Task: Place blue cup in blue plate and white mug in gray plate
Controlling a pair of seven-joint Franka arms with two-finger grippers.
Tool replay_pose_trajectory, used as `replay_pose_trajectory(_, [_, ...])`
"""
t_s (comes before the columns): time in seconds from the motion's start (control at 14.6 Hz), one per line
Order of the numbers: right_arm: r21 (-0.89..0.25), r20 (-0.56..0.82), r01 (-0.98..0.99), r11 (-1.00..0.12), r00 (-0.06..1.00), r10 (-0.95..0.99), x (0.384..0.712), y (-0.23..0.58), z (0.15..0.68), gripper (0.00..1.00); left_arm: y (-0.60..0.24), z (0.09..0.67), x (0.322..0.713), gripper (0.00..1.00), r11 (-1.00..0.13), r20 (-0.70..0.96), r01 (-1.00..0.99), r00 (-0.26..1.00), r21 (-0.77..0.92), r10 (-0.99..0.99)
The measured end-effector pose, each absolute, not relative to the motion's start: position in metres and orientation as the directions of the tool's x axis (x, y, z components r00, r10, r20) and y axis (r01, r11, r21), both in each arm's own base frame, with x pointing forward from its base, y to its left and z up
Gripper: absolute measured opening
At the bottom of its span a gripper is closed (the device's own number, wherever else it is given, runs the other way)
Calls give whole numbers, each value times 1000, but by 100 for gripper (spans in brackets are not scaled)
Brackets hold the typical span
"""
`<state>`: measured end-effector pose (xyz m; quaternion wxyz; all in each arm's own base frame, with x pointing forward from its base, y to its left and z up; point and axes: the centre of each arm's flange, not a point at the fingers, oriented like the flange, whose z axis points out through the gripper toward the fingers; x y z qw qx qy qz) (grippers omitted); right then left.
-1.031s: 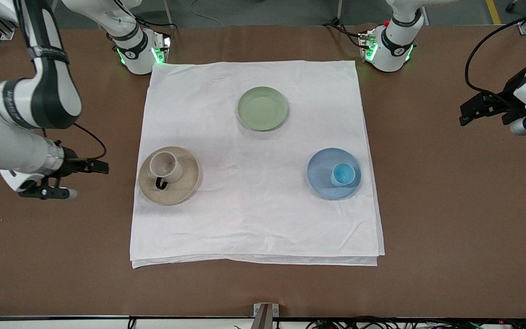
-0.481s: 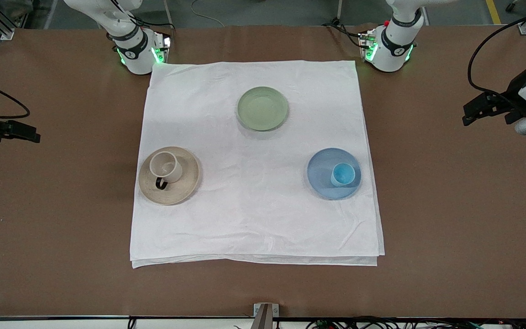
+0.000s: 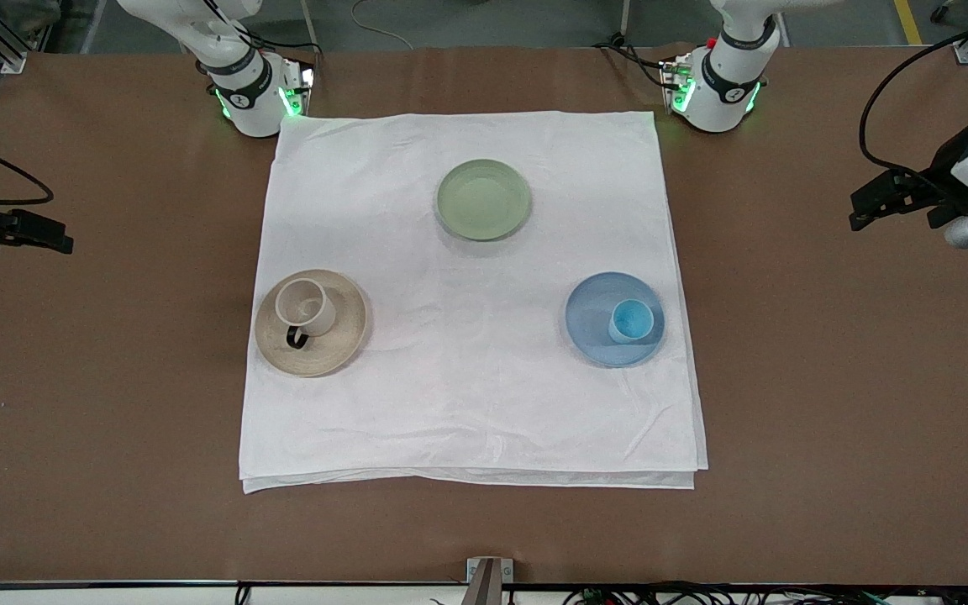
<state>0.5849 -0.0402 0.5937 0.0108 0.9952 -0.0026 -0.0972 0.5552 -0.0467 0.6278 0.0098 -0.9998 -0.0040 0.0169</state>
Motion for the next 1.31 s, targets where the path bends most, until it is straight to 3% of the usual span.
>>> replay_pose_trajectory(0.41, [18, -214, -1, -1000, 977, -5, 572, -38, 604, 100, -48, 630, 533, 100, -1000, -19, 5, 1000, -28, 5])
replay_pose_trajectory(1.31, [12, -108, 15, -1000, 994, 14, 497, -29, 663, 100, -43, 640, 530, 100, -999, 3, -28, 1000, -27, -28])
